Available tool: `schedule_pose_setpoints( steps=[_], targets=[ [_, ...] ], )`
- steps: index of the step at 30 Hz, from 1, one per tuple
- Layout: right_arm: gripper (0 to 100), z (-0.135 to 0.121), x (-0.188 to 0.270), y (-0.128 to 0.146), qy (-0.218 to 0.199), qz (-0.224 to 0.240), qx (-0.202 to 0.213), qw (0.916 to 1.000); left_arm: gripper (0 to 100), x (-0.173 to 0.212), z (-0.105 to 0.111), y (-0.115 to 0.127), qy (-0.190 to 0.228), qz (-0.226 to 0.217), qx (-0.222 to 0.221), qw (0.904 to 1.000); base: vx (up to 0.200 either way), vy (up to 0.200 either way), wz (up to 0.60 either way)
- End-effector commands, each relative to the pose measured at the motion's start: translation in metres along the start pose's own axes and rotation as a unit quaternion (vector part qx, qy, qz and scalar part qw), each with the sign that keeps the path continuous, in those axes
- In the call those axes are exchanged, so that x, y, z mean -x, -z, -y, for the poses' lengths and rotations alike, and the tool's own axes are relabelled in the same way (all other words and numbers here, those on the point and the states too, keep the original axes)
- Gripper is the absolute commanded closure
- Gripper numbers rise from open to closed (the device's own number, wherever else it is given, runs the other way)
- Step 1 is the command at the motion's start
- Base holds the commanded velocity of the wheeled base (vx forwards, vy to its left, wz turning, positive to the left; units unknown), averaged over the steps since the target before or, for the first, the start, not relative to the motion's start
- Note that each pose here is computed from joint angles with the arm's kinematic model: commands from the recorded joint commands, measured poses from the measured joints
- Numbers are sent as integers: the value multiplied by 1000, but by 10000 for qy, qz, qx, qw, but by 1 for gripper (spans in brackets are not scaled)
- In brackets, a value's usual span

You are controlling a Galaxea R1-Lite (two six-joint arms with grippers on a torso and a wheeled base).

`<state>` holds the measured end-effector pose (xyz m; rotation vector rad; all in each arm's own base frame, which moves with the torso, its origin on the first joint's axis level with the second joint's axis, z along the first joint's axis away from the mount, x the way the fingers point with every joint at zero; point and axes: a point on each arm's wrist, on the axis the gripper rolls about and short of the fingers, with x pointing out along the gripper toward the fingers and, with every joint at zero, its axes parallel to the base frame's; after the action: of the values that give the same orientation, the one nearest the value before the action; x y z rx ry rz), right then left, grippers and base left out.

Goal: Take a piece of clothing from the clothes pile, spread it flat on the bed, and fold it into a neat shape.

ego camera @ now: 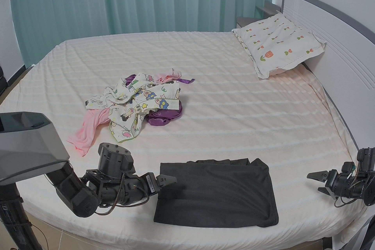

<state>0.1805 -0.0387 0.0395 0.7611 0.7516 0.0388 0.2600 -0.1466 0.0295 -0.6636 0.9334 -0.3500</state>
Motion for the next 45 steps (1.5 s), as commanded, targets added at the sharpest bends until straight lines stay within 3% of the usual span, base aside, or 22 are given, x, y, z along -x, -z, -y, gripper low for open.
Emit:
schedule_pose_setpoints(
  steps=[1,10,15,20,21,37,45],
  targets=[
    [0,1,-2,1,16,-50,-30,10000,0,-28,-7,0,-121,-142,-18,9998,0,0,0],
    [0,3,-3,1,42,-76,-61,9999,0,-42,4,-4,142,-151,-123,9997,0,0,0],
    [0,3,-3,1,42,-76,-61,9999,0,-49,7,5,304,-460,-180,9983,0,0,0],
    [0,5,-4,2,68,-123,-83,9999,0,-52,7,7,468,-336,-233,9981,0,0,0],
    [0,5,-4,2,68,-123,-83,9999,100,-50,6,7,487,-311,-235,9981,0,0,0],
    [0,6,-6,3,100,-182,-120,9997,100,-37,3,10,424,-265,-221,9985,0,0,0],
    [0,6,-6,5,109,-210,-130,9996,100,-26,-3,7,259,-98,35,9996,0,50,0]
  ],
)
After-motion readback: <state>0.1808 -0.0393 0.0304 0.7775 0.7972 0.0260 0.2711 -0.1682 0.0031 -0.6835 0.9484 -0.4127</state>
